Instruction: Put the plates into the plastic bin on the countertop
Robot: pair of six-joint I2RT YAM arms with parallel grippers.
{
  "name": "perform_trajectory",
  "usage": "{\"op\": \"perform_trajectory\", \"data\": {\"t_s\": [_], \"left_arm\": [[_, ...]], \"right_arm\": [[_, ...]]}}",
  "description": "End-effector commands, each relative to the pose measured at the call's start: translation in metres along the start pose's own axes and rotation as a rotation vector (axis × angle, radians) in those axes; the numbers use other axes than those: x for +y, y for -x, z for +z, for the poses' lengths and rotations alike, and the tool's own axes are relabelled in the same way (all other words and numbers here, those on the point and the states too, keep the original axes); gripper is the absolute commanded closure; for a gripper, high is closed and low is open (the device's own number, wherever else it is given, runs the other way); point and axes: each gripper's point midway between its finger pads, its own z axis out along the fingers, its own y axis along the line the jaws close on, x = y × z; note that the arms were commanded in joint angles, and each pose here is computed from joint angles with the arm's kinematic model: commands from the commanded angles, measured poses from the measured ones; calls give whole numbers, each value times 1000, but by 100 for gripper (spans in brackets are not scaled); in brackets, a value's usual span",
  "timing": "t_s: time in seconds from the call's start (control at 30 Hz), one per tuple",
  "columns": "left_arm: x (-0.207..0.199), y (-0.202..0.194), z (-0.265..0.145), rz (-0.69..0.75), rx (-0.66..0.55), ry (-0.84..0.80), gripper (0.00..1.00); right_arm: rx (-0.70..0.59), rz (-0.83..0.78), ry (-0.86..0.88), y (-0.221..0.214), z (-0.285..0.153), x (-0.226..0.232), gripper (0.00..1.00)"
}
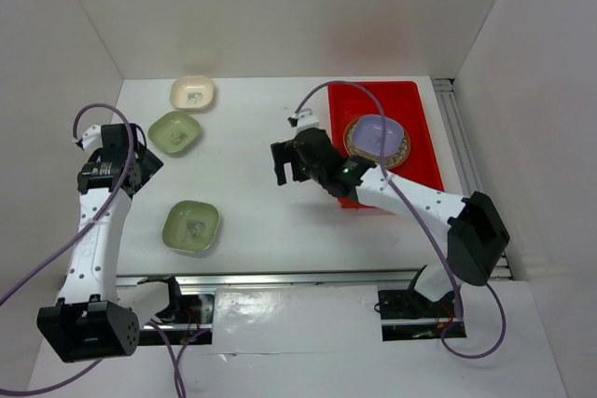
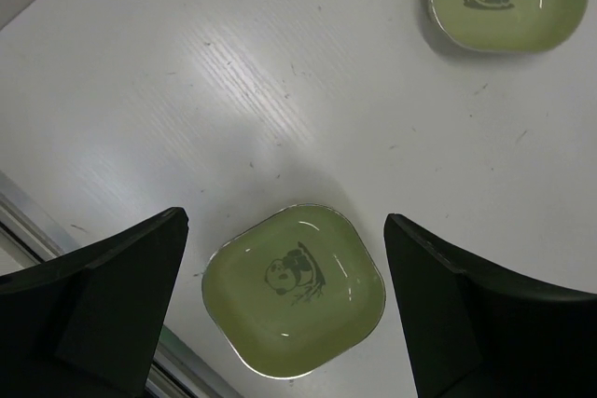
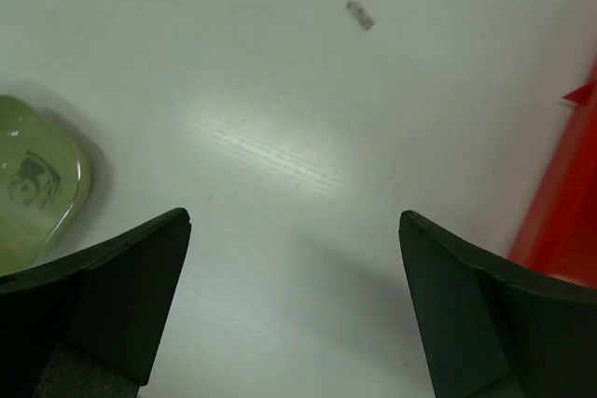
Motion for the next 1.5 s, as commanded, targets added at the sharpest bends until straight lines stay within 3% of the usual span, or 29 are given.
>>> {"op": "perform_trajectory", "data": {"t_s": [0.0,0.17,0.4,0.47,0.87,0.97,1.1,1.2,1.23,1.27,1.33,1.37,1.47], "left_arm": [[21,11,-10,-84,-70,78,0],[51,21,-23,-184,-137,196,0],[65,29,-36,-259,-202,198,0],[64,28,-36,-250,-195,192,0],[54,27,-31,-222,-179,138,0],[53,26,-31,-213,-173,132,0],[50,26,-31,-210,-178,114,0],[46,26,-31,-196,-171,94,0],[46,25,-28,-191,-164,100,0],[43,26,-28,-186,-161,85,0],[43,25,-26,-182,-155,90,0],[43,25,-26,-173,-154,91,0],[39,24,-24,-167,-149,72,0]], "right_arm": [[-8,-2,47,-18,7,39,0],[56,-58,152,-74,20,103,0],[71,-53,241,-93,51,171,0],[101,-82,245,-110,66,180,0],[122,-105,296,-113,95,211,1],[150,-140,315,-130,108,221,5],[182,-154,280,-142,128,211,22],[199,-156,261,-146,132,203,40],[201,-154,242,-145,135,196,50],[209,-157,238,-149,135,194,68],[197,-148,204,-138,136,181,93],[211,-157,184,-141,132,174,100],[155,-117,149,-103,118,151,100]]}}
